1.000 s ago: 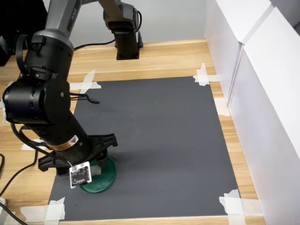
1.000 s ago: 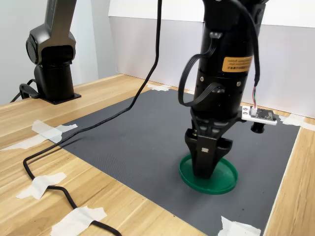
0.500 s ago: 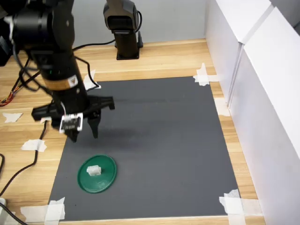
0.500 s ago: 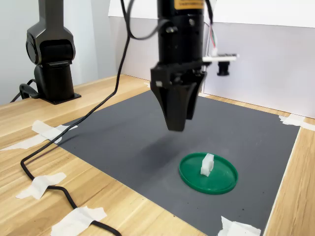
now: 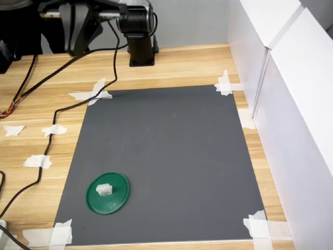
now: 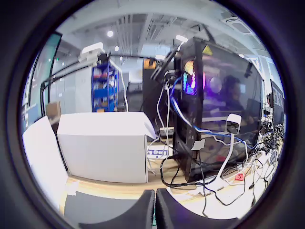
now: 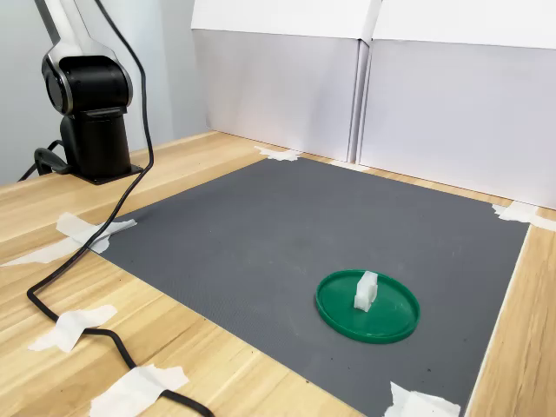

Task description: Grasp a white terminal and put it on the green lid.

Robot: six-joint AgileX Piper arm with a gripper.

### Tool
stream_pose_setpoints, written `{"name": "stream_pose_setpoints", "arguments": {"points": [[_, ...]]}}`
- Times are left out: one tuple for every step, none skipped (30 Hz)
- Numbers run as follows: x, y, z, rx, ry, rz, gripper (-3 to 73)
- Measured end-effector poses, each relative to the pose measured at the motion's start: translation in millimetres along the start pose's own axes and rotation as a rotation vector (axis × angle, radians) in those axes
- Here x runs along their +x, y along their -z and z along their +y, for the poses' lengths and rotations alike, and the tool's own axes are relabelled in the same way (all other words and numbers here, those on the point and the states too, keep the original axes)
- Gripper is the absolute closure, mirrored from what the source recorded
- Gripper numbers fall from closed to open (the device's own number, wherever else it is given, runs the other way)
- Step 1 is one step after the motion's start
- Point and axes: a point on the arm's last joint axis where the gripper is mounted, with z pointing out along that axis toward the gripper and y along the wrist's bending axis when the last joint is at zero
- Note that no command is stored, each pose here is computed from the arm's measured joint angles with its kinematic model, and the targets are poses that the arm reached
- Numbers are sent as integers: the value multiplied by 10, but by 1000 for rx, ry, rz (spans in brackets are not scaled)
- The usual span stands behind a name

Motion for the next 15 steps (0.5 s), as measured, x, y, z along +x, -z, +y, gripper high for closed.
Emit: {"name": "stream_pose_setpoints", "arguments": {"points": [[96, 98, 2, -1, -3, -3, 711], [179, 209, 3, -1, -4, -12, 711], [260, 311, 4, -2, -2, -19, 711], [336, 403, 6, -3, 3, -28, 711], [381, 483, 7, -3, 3, -45, 711], [446, 554, 7, -3, 3, -53, 711], [508, 615, 8, -2, 3, -56, 711], [553, 657, 8, -2, 3, -57, 711], [609, 700, 10, -4, 12, -54, 711], [662, 732, 11, -4, 18, -45, 711], [715, 756, 12, -5, 20, -31, 711], [757, 772, 13, -5, 25, -20, 711], [796, 782, 13, -5, 26, -9, 711], [830, 789, 14, -6, 29, 2, 711], [860, 793, 14, -6, 30, 13, 711]]}}
